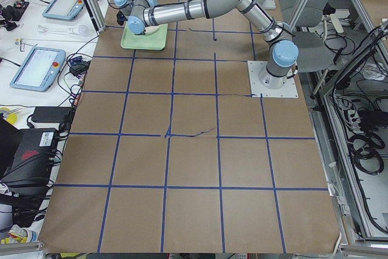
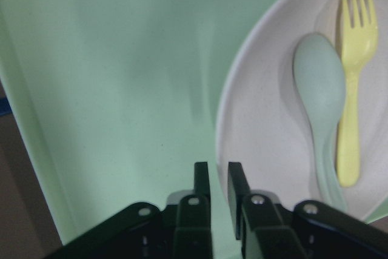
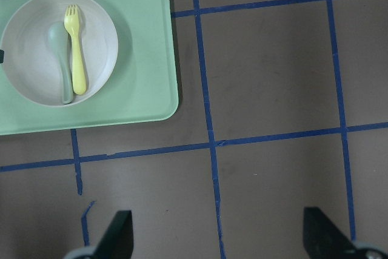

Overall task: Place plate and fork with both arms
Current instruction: 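Release the plate and raise the left gripper while the right gripper reaches toward the fork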

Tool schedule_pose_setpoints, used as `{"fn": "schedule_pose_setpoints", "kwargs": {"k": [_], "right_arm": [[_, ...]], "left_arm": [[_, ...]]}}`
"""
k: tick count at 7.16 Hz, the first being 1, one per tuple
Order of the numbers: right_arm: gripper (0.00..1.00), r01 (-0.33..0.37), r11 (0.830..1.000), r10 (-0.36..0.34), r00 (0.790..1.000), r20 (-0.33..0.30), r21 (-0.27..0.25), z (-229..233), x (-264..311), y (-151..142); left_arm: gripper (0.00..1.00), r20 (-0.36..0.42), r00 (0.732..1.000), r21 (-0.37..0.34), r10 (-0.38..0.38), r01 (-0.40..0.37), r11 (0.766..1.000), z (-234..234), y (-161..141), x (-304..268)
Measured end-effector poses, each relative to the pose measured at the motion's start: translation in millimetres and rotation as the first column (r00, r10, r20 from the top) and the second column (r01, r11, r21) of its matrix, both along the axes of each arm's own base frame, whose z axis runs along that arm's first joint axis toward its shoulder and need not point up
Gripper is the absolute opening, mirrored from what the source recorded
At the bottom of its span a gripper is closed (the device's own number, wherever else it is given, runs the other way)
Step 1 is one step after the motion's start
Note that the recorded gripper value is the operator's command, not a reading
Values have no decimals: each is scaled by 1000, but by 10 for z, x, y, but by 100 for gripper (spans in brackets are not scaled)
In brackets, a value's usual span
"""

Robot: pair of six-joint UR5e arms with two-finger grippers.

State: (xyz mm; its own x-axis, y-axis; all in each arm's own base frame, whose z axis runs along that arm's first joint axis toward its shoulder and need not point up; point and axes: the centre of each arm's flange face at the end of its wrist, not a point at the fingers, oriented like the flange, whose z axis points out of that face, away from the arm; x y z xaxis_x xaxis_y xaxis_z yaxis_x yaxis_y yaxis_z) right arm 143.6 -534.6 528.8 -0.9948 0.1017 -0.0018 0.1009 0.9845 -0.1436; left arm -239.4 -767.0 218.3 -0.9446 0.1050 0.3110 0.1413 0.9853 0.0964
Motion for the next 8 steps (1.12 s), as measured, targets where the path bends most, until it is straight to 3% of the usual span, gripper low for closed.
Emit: {"fn": "schedule_pose_setpoints", "kwargs": {"k": [1,3,5,8], "right_arm": [[100,0,1000,0,1000,0,0,-1,0,-1],[100,-1,1000,1,1000,-1,-1,-8,7,-25],[100,-9,1000,9,1000,0,-1,-99,21,-146],[100,-54,998,54,998,14,-37,-793,191,-851]], "left_arm": [[100,2,1000,-17,0,0,1000,144,14,13],[100,49,999,-55,5,-2,999,598,91,191],[100,156,988,-40,11,-5,999,1087,322,523],[100,218,976,-6,-9,10,1000,1970,838,1072]]}}
